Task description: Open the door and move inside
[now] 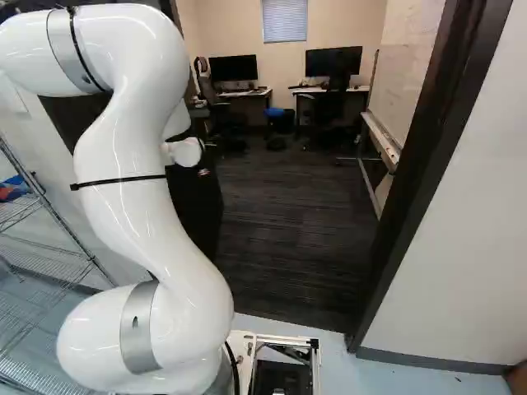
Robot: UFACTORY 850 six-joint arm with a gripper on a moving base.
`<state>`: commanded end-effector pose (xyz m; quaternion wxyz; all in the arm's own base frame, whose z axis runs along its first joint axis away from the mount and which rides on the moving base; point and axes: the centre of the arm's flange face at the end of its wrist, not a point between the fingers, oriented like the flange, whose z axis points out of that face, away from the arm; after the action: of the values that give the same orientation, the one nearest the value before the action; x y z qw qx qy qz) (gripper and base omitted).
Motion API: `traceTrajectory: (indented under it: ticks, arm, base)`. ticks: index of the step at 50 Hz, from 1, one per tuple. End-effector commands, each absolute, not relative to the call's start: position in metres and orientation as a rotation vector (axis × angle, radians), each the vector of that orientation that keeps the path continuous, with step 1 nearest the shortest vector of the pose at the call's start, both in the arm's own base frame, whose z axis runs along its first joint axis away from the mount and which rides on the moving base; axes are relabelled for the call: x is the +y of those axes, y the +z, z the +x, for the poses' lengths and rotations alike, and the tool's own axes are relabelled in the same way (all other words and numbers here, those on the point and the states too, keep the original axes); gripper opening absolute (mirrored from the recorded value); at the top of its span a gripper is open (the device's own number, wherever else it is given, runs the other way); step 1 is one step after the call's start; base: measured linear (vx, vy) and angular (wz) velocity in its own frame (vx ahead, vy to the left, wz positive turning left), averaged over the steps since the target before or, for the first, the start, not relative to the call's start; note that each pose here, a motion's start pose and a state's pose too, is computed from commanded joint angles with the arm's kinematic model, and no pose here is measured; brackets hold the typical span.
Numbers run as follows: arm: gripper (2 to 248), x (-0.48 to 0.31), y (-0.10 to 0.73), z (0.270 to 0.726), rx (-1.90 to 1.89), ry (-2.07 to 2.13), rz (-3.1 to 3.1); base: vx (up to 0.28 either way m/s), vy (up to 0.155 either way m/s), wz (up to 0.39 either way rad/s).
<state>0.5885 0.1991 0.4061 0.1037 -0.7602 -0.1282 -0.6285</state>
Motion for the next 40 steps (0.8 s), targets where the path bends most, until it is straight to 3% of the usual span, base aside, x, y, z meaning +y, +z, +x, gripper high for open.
traceTrajectory:
  ticks: [40]
  arm:
    - [247, 0.134, 0.41, 0.571, -0.277, -1.877, -2.319]
  base:
    - [0.0, 0.0, 0.0]
